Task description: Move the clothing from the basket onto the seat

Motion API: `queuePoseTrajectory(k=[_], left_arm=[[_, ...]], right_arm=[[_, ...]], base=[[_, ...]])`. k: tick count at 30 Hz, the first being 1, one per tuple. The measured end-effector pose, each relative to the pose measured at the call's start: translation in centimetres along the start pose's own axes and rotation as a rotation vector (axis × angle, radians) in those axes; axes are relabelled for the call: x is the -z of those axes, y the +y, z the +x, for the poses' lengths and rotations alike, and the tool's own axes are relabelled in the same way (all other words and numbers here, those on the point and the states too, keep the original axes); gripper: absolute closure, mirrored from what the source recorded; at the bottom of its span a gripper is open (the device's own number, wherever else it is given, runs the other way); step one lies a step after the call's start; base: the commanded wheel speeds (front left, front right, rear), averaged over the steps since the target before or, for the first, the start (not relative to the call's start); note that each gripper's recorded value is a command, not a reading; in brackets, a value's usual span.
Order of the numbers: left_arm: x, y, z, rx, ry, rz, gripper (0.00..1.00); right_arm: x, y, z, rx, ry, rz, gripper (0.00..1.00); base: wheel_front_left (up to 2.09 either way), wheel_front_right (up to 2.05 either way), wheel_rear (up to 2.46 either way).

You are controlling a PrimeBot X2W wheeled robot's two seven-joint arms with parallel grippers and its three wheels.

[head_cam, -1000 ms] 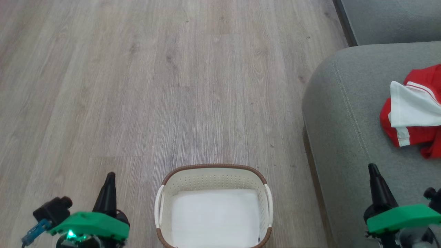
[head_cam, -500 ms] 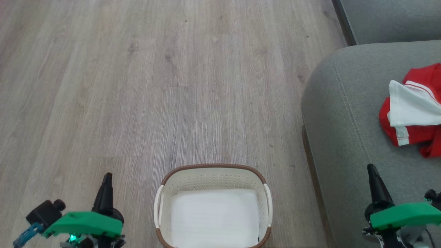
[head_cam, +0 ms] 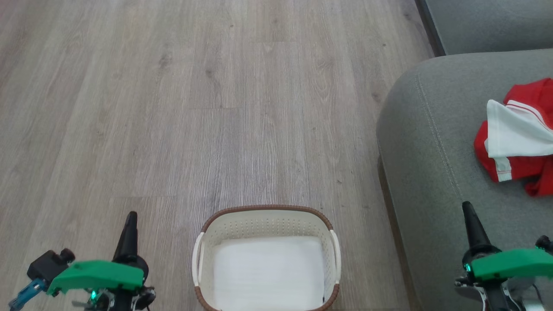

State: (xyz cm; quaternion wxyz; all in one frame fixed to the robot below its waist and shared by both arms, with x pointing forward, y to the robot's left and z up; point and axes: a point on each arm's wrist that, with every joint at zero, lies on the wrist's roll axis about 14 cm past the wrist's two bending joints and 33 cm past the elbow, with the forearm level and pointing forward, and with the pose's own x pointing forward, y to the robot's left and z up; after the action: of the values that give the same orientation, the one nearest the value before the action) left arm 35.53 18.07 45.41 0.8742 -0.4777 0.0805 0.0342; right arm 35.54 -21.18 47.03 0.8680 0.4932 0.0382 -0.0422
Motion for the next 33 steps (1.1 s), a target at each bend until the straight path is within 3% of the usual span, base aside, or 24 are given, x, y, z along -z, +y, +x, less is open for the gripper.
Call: queuePoseTrajectory(k=[33], left_arm=[[-1.3, -0.9, 1.1, 0.037, -0.009, -0.380, 1.00]], right_arm=[[0.1, 0.2, 0.9, 0.005, 0.007, 0.355, 1.00]], base=[[0.00, 0.00, 0.00]])
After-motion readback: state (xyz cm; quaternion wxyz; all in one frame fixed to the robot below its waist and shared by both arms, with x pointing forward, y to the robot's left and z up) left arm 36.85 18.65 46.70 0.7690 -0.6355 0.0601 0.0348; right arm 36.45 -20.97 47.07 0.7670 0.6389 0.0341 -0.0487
